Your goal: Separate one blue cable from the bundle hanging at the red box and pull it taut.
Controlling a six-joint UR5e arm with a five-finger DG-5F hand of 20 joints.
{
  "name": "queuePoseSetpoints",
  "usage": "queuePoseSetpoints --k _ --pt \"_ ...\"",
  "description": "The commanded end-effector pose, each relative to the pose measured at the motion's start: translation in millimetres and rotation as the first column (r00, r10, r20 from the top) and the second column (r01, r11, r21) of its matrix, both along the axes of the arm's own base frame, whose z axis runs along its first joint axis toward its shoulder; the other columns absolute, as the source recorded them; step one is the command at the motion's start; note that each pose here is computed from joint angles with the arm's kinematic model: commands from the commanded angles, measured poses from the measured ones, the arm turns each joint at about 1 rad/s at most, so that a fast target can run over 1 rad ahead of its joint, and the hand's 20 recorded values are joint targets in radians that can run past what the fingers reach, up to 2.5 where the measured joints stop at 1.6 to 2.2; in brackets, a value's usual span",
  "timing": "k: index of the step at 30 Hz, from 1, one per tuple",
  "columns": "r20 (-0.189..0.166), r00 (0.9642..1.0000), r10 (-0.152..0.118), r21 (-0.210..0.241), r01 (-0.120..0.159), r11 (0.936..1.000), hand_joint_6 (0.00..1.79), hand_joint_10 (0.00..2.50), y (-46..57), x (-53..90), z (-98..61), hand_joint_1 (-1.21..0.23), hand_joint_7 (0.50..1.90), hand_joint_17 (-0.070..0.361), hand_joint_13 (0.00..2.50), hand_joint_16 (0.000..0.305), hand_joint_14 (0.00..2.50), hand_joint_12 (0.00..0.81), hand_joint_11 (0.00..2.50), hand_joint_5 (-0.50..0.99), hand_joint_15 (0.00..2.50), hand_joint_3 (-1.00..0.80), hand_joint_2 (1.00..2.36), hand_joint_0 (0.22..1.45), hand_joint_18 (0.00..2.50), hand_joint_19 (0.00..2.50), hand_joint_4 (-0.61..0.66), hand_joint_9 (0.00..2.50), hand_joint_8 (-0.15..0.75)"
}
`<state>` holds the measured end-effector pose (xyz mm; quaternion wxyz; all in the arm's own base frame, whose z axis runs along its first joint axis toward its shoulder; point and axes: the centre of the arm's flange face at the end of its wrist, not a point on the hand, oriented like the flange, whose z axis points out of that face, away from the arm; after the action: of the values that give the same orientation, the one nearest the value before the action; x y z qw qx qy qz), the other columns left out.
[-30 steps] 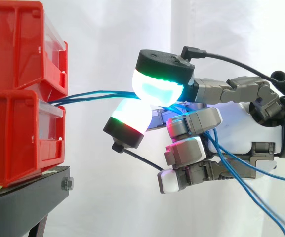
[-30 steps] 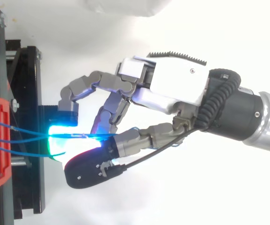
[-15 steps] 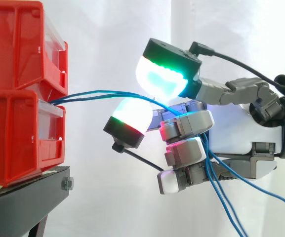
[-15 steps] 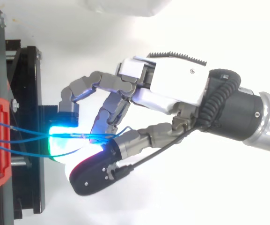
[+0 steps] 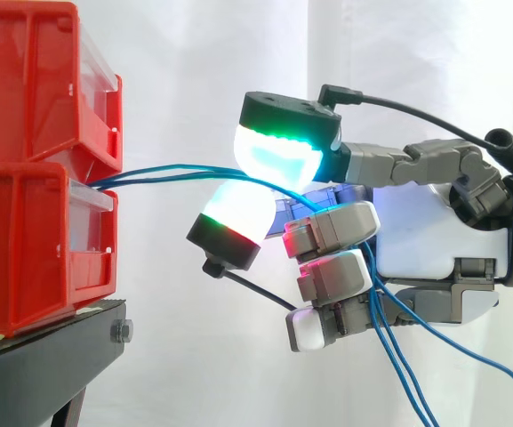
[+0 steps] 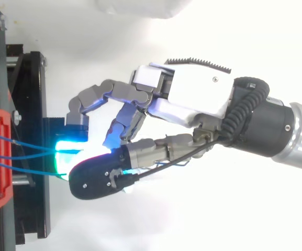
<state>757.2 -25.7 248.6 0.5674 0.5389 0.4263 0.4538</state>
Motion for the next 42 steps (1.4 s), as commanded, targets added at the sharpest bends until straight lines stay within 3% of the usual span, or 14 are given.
queuePoseSetpoints --k 1,4,6,8,10,12,19,26,33,35,37,42 --pt "0.0 1.0 0.002 0.0 -0.002 1.0 0.86 0.09 0.9 -0.1 1.1 -0.84 1.02 0.092 1.3 0.041 0.03 0.411 1.77 -0.22 0.92 -0.44 1.0 0.72 1.01 0.56 0.21 1.27 0.322" --pt "0.0 1.0 0.001 -0.003 -0.001 1.0 0.86 0.06 -0.2 0.1 0.1 -0.79 1.01 0.092 1.31 0.041 0.03 0.404 1.78 -0.21 0.92 -0.5 1.0 0.63 1.02 0.58 0.21 1.3 0.333" --pt "-0.003 1.0 -0.001 -0.006 0.001 1.0 0.85 0.01 -0.3 -0.1 -0.1 -0.67 1.02 0.095 1.34 0.042 0.03 0.404 1.8 -0.21 0.93 -0.5 1.0 0.58 1.04 0.6 0.21 1.36 0.333" --pt "-0.031 0.9995 -0.007 -0.049 0.005 0.9988 0.83 0.04 -1.1 -2.4 -3.1 -0.46 1.04 0.099 1.4 0.044 0.03 0.396 1.83 -0.2 0.95 -0.5 1.0 0.57 1.1 0.64 0.2 1.43 0.327" --pt "-0.039 0.9992 -0.006 -0.058 0.004 0.9983 0.83 0.01 -0.1 -3.0 -2.1 -0.39 1.04 0.099 1.41 0.044 0.03 0.391 1.84 -0.19 0.97 -0.5 1.0 0.59 1.1 0.64 0.2 1.45 0.319" --pt "-0.05 0.9987 -0.008 -0.061 0.004 0.9981 0.82 0.0 -1.5 -4.3 -3.7 -0.4 1.06 0.098 1.42 0.044 0.03 0.389 1.85 -0.19 0.96 -0.5 1.0 0.62 1.09 0.64 0.18 1.46 0.314" --pt "-0.068 0.9976 -0.012 -0.066 0.008 0.9978 0.82 0.07 -8.3 -6.0 -4.8 -0.65 1.06 0.102 1.39 0.045 0.03 0.4 1.81 -0.2 0.96 -0.2 1.02 0.63 1.08 0.62 0.19 1.38 0.316" --pt "-0.068 0.9976 -0.011 -0.066 0.006 0.9978 0.83 0.11 -9.1 -6.0 -4.8 -0.67 1.04 0.102 1.38 0.045 0.03 0.406 1.78 -0.21 0.94 -0.19 1.02 0.65 1.08 0.6 0.2 1.34 0.325" --pt "-0.068 0.9977 0.004 -0.066 -0.009 0.9977 0.83 0.11 -10.7 -6.0 -3.8 -0.67 1.02 0.101 1.36 0.045 0.03 0.405 1.76 -0.21 0.94 -0.32 1.02 0.63 1.07 0.61 0.21 1.34 0.326" --pt "-0.065 0.9979 0.004 -0.066 -0.009 0.9978 0.83 0.11 -10.9 -7.3 0.8 -0.59 1.02 0.103 1.37 0.046 0.03 0.406 1.76 -0.21 0.95 -0.5 1.0 0.59 1.07 0.62 0.21 1.34 0.329" --pt "-0.064 0.9979 0.003 -0.069 -0.007 0.9976 0.83 0.1 -11.5 -9.8 9.7 -0.56 1.01 0.104 1.37 0.046 0.03 0.406 1.76 -0.21 0.95 -0.5 1.0 0.57 1.08 0.61 0.21 1.35 0.324" --pt "-0.094 0.9955 0.008 -0.074 -0.015 0.9972 0.83 0.1 -10.8 -14.2 13.3 -0.55 1.01 0.107 1.38 0.047 0.03 0.413 1.75 -0.21 0.95 -0.5 1.0 0.54 1.09 0.61 0.22 1.36 0.33"
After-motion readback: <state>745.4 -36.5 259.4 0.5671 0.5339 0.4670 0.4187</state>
